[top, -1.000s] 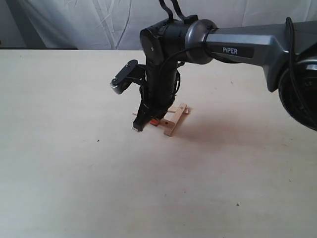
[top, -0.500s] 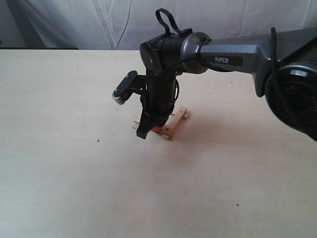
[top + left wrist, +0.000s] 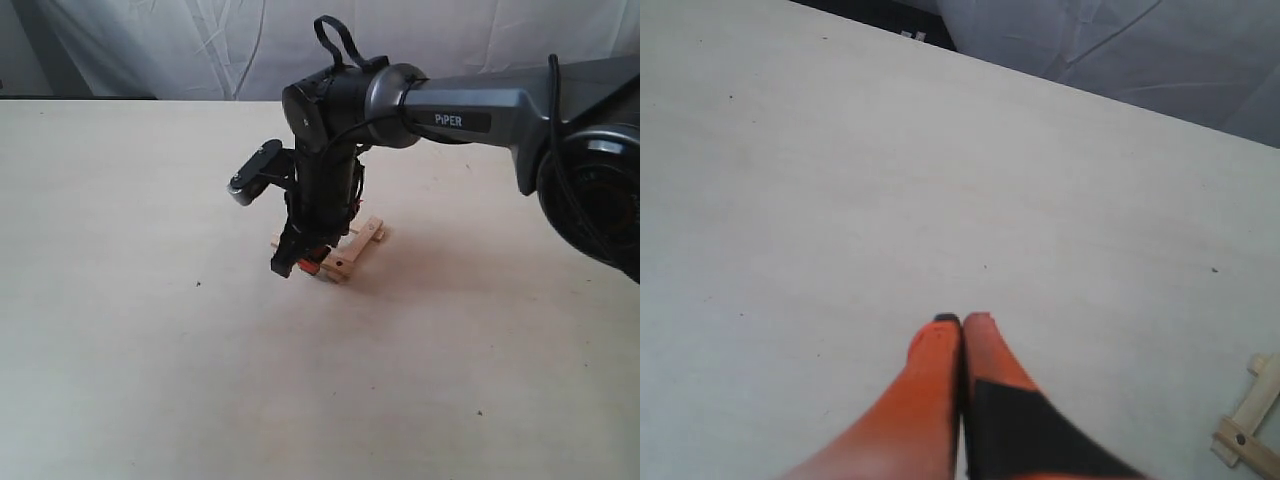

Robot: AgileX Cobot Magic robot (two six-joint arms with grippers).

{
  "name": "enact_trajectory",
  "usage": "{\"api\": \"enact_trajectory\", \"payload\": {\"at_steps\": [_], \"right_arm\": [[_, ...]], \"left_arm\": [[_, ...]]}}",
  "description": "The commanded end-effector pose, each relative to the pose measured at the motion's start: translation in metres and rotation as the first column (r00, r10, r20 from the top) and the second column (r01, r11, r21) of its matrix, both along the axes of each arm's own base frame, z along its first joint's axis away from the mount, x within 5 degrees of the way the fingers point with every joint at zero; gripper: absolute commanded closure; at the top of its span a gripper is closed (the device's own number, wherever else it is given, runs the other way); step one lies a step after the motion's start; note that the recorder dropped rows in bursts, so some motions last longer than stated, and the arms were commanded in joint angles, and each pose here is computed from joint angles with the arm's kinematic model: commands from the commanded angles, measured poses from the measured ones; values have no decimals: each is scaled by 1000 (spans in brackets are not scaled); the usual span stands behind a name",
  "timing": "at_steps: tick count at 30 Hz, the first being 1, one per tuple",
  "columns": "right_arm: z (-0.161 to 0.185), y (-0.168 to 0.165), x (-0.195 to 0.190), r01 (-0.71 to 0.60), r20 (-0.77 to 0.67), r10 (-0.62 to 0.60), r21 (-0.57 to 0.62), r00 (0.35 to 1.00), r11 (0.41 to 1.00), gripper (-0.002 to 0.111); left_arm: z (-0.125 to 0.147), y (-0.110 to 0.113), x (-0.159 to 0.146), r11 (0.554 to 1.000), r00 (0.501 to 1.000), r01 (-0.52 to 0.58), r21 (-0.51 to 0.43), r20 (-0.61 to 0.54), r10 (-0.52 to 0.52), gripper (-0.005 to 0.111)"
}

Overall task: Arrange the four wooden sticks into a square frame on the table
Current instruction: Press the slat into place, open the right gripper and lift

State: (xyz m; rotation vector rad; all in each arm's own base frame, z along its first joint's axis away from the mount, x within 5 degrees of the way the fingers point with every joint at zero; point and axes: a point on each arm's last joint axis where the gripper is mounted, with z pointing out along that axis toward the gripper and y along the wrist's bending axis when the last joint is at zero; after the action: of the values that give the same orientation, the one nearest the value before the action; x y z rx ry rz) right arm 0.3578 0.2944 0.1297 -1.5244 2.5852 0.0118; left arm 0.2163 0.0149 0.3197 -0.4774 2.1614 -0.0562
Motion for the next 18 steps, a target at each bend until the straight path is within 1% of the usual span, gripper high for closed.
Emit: {"api": "enact_trajectory", "payload": {"at_steps": [1, 4, 5, 6, 7, 10, 12, 14, 18], "right_arm": [[32, -4, -2, 152, 21, -153, 49, 988, 987, 58], [53, -7, -5, 240, 24, -243, 82, 970, 967, 58], [58, -9, -6, 270, 20, -273, 88, 962, 959, 60], [60, -11, -8, 293, 13, -295, 85, 955, 952, 64], [61, -12, -10, 305, 5, -306, 78, 952, 949, 69], [61, -20, -20, 344, -26, -343, 40, 939, 938, 90], [61, -26, -27, 361, -38, -360, 25, 932, 932, 108], [65, -34, -31, 390, -43, -389, 30, 920, 920, 108], [78, -59, -37, 492, -53, -490, 66, 870, 868, 108]], "left_arm": [[1, -1, -1, 1000, 1000, 3, -5, 12, -3, 107], [0, -1, -1, 1000, 1000, 3, -5, 9, -3, 107], [-1, -1, -1, 1000, 1000, 4, -5, 6, -4, 107], [-3, -1, 0, 1000, 1000, 6, -10, 7, -6, 107], [-7, -2, -1, 1000, 1000, 9, -17, 7, -9, 107], [-20, -6, -2, 999, 999, 31, -35, 13, -31, 107], [-27, -13, -2, 995, 995, 97, 0, 19, -97, 107], [-31, -22, -3, 984, 985, 171, 42, 12, -171, 107], [-36, -38, -6, 953, 958, 288, 96, -18, -287, 107]]}}
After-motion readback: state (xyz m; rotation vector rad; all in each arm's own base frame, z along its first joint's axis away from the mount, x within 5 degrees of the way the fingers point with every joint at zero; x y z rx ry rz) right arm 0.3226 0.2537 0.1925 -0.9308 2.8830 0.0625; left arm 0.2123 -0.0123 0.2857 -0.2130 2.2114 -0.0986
